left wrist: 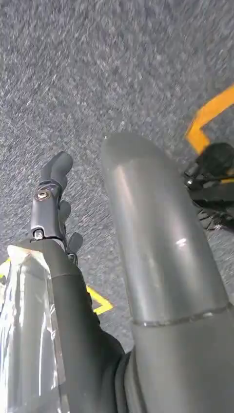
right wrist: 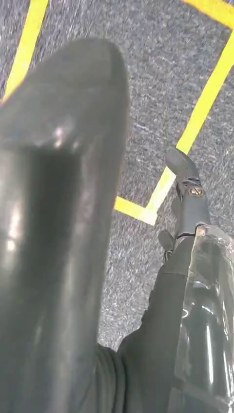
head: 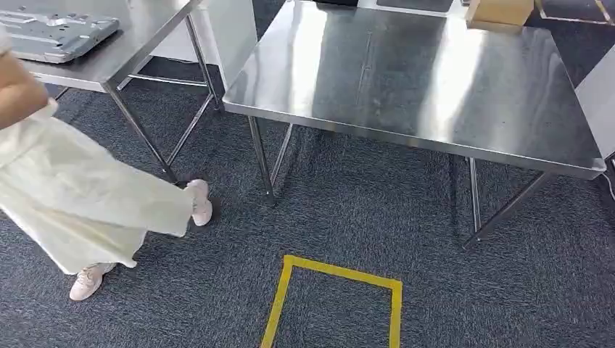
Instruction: Take the parts from the cabinet and place them on the table.
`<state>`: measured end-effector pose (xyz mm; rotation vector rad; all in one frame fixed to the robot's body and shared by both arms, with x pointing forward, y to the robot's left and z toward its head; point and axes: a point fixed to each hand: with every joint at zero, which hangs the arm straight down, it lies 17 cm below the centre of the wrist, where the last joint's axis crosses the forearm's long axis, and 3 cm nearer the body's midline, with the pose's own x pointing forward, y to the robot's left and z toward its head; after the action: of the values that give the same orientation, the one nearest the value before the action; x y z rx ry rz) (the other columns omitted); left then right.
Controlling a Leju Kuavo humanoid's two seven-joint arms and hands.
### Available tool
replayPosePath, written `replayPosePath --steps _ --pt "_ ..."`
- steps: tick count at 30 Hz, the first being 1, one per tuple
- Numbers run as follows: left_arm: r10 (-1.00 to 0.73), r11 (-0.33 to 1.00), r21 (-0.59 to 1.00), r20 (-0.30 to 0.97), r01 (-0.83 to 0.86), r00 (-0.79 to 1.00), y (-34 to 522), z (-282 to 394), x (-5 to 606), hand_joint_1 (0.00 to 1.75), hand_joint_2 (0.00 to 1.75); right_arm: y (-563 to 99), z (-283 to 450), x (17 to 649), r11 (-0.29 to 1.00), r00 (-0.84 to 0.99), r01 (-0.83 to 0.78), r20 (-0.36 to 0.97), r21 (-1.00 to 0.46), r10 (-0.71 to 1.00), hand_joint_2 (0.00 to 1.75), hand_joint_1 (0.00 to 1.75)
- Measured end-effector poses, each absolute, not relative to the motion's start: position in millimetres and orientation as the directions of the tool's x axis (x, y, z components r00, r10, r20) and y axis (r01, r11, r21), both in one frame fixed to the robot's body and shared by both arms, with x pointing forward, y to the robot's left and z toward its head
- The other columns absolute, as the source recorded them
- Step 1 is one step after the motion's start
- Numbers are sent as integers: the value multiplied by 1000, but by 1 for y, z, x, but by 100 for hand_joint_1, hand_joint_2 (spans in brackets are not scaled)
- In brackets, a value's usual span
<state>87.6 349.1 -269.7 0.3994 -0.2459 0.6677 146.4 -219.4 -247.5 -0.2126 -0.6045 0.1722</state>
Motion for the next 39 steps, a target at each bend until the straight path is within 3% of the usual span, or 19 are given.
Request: replayPosePath --steps 18,39 --pt "503 777 252 302 -577 810 333 -273 87 0 0 -230 -250 136 956 810 -116 531 -270 248 0 0" --pt "596 641 302 384 -706 705 347 -267 81 0 0 -221 -255 119 959 835 -125 496 -253 239 0 0"
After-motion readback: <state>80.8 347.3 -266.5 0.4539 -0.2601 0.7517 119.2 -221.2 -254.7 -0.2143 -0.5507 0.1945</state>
